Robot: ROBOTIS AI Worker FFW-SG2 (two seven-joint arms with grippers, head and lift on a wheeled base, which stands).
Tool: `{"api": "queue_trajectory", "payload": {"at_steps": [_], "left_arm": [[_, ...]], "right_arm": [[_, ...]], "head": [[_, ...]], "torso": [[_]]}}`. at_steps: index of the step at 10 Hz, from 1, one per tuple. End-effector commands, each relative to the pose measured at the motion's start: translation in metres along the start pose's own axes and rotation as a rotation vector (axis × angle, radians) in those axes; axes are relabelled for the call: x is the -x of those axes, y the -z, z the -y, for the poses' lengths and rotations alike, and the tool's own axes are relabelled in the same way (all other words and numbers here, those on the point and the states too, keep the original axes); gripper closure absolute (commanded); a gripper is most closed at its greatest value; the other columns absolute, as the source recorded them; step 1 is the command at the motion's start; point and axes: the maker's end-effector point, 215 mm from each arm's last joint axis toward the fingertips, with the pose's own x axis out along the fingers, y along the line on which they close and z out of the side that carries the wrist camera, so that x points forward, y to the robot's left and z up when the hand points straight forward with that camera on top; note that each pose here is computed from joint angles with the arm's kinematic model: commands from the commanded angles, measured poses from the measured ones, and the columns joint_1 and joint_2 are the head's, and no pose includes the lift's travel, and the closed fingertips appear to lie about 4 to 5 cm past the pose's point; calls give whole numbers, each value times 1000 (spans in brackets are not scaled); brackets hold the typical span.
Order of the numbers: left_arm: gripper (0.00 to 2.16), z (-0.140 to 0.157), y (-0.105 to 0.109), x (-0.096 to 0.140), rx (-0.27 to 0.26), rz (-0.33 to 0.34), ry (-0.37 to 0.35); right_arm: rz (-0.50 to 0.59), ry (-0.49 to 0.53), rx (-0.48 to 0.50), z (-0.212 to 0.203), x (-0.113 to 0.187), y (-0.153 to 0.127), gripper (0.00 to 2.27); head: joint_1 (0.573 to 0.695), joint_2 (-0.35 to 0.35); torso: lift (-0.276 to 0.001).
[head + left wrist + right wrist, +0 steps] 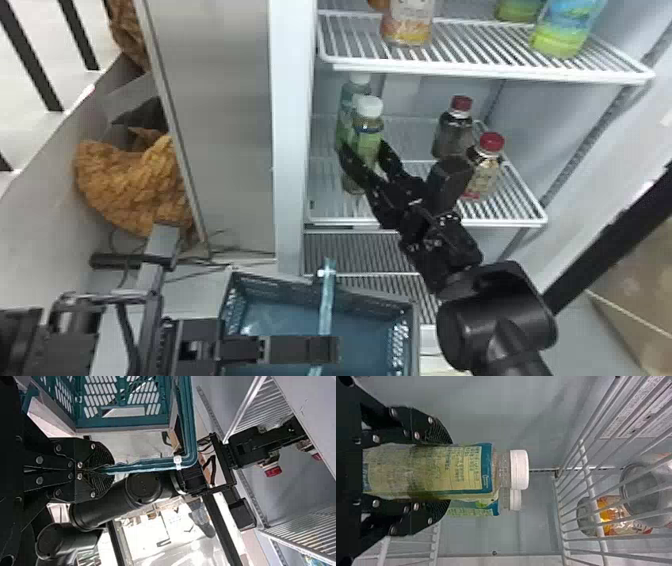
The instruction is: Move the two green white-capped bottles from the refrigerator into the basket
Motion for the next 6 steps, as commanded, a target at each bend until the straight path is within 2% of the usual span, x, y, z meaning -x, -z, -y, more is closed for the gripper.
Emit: {"api": "queue_trajectory", "payload": {"at_steps": [1,6], "left_arm": [[1161,1,-1,0,-1,2,2],[1161,2,0,0,2,4,7]], "right_arm": [[27,5,6,2,2,-10,895],[89,5,11,0,20,-37,895]], "head": [[695,-132],[695,-143]], "torso": [[-263],[-263]]}}
